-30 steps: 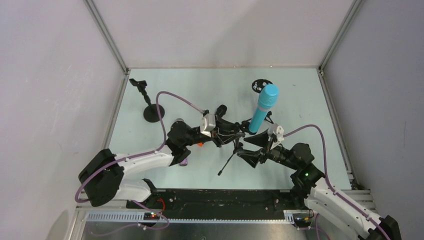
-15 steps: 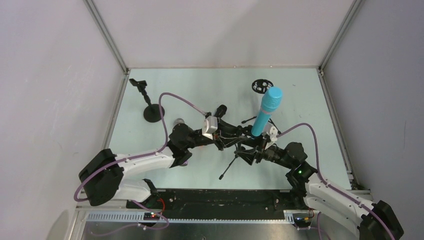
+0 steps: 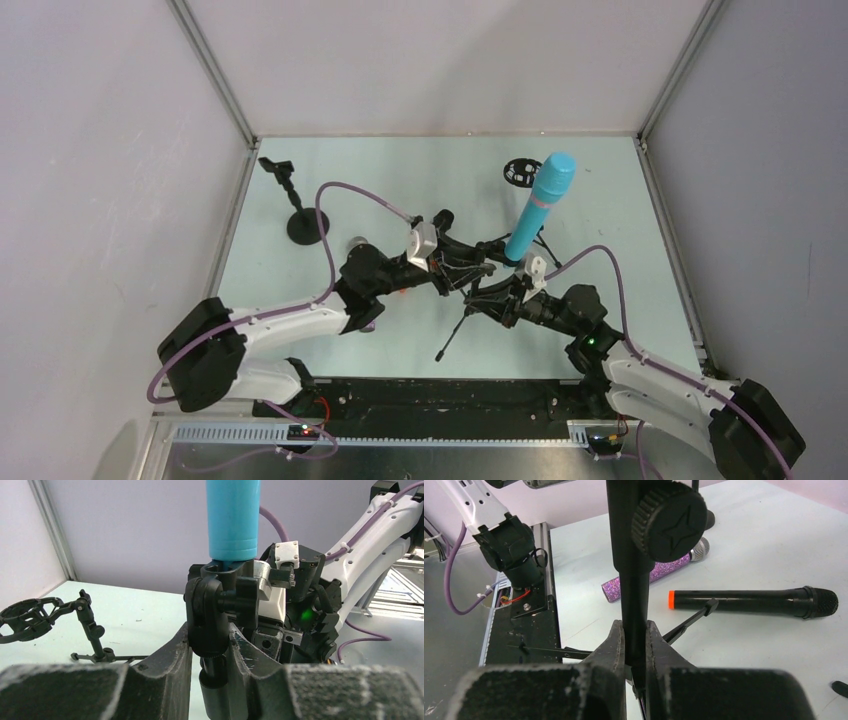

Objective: Attach the microphones to the stand

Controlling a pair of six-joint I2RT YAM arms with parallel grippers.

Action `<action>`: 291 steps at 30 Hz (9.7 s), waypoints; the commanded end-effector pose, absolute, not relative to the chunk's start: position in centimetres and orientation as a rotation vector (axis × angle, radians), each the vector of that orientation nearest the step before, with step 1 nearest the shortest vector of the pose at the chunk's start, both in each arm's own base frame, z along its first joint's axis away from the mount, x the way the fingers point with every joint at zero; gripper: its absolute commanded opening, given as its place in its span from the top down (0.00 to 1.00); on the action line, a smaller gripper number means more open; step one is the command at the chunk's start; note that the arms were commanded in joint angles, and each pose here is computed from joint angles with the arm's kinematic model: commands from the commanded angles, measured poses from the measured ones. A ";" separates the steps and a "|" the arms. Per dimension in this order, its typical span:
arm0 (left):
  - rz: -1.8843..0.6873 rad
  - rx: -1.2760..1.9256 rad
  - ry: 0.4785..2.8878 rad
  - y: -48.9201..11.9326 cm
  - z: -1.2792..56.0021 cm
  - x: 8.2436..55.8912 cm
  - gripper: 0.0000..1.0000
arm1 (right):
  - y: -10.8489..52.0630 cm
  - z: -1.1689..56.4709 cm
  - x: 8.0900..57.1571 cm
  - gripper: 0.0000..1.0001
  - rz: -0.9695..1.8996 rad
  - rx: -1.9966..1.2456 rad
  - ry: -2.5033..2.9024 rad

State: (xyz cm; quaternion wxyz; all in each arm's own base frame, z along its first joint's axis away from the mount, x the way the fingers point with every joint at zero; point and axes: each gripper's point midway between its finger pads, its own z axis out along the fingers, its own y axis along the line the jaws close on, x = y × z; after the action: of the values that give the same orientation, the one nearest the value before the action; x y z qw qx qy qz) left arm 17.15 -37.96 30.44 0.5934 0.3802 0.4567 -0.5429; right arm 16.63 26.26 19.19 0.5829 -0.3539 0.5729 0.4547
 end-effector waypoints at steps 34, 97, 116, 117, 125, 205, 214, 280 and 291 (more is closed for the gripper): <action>-0.937 0.533 0.751 -29.0 48.6 16.6 1.00 | 22.1 10.4 22.1 1.00 0.655 -0.334 1.832; -1.274 0.898 0.752 -34.8 40.8 12.2 1.00 | 26.4 32.4 13.1 0.09 1.327 -0.690 1.049; -1.350 0.919 0.744 -35.4 40.1 11.1 1.00 | 26.3 34.9 13.4 0.15 1.323 -0.785 0.964; -1.360 0.922 0.745 -35.5 40.1 11.0 1.00 | 26.3 35.1 13.3 0.16 1.326 -0.789 0.951; -1.407 0.911 0.746 -35.6 40.0 10.8 1.00 | 27.3 34.8 12.9 0.37 1.403 -0.859 0.939; -1.402 1.235 1.106 -37.8 31.7 13.8 0.16 | 25.7 28.3 14.2 1.00 1.223 -0.901 1.219; -1.405 1.208 1.124 -38.1 32.1 14.2 0.99 | 25.8 27.8 15.1 1.00 1.201 -0.846 1.274; -0.935 0.161 1.401 -35.4 40.5 23.7 1.00 | 21.3 27.3 20.5 1.00 0.724 -0.238 1.355; -1.214 0.781 1.148 -36.9 41.4 17.8 1.00 | 23.4 28.2 16.0 1.00 1.039 -0.636 1.214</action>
State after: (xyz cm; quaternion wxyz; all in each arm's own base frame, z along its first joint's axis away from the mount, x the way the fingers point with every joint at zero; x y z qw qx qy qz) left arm 19.60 -39.42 33.16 0.5321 0.2646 0.6423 -0.4840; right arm 18.59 22.92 26.70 0.6811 -0.2168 0.5852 0.3830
